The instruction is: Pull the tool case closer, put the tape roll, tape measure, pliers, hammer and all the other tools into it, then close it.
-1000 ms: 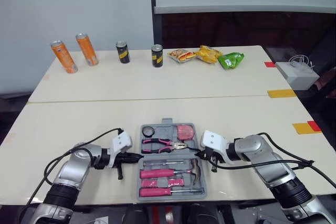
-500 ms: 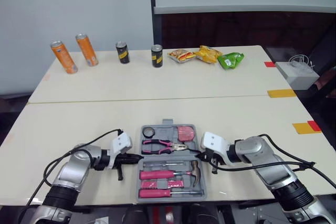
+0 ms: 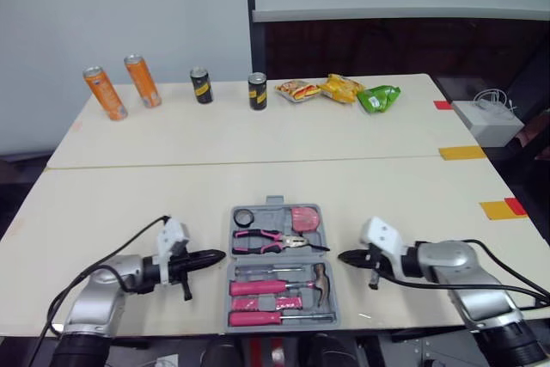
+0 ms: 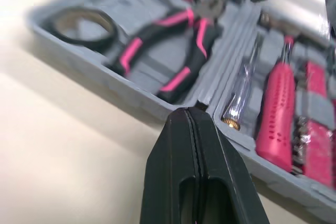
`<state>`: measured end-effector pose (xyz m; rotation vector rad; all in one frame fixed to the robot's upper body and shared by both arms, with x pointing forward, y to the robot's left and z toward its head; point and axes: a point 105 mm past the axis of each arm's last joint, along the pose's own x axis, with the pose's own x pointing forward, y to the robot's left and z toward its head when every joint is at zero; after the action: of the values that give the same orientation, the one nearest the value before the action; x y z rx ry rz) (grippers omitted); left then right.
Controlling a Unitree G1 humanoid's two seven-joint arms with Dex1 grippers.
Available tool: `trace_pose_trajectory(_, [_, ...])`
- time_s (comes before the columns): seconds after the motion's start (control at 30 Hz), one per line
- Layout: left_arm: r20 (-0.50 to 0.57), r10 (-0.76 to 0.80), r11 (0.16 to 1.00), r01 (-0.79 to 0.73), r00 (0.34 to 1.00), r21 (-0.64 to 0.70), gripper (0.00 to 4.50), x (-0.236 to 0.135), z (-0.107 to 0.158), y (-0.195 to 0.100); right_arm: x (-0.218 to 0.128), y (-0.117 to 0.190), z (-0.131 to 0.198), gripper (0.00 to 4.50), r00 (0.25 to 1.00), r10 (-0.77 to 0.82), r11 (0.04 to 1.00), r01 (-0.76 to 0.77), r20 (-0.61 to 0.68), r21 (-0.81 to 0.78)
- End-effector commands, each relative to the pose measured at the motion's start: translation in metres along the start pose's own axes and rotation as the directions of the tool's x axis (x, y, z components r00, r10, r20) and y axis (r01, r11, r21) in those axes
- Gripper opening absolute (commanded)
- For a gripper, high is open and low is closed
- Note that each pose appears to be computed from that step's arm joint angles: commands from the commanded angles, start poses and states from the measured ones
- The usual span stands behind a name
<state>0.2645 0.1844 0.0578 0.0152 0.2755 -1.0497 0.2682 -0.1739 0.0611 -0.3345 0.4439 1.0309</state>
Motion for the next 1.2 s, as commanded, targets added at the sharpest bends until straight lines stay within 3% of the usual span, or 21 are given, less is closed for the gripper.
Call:
trace_pose_trajectory(0.03, [0.106,0.013,0.999,-0.017,0.994,0.032,0.02,-0.023,0.018,-0.003,-0.026,-0.003,0.011,0.01,0.989,-0.036,0.999,0.037,0.142,-0.010])
trace_pose_trajectory(0.13, [0.151,0.041,0.999,-0.043,0.988,0.007,0.00,-0.044,0.022,-0.004,-0.046,0.003,0.001,0.79,0.981,-0.036,0.999,0.040,0.188,-0.018])
trace_pose_trajectory(0.3, [0.163,0.090,0.996,-0.084,0.983,-0.042,0.00,-0.078,0.022,-0.007,-0.084,0.006,-0.015,2.47,0.973,-0.116,0.993,0.117,0.201,0.002])
trace_pose_trajectory(0.5, [0.145,0.150,0.988,-0.143,0.978,-0.052,1.81,-0.106,0.019,-0.011,-0.121,0.013,-0.027,4.44,0.964,-0.199,0.980,0.198,0.177,0.027])
trace_pose_trajectory(0.77, [0.125,0.159,0.986,-0.152,0.979,-0.064,4.47,-0.117,0.017,-0.013,-0.130,0.015,-0.029,4.50,0.958,-0.231,0.973,0.228,0.171,0.035])
trace_pose_trajectory(0.97, [0.108,0.123,0.992,-0.118,0.987,-0.047,4.47,-0.111,0.018,-0.017,-0.125,0.016,-0.021,4.50,0.958,-0.218,0.976,0.214,0.184,0.042])
trace_pose_trajectory(1.2, [0.085,-0.008,0.999,0.004,0.996,0.055,4.47,-0.073,0.027,-0.026,-0.090,0.010,0.006,4.50,0.972,-0.137,0.985,0.114,0.190,0.126])
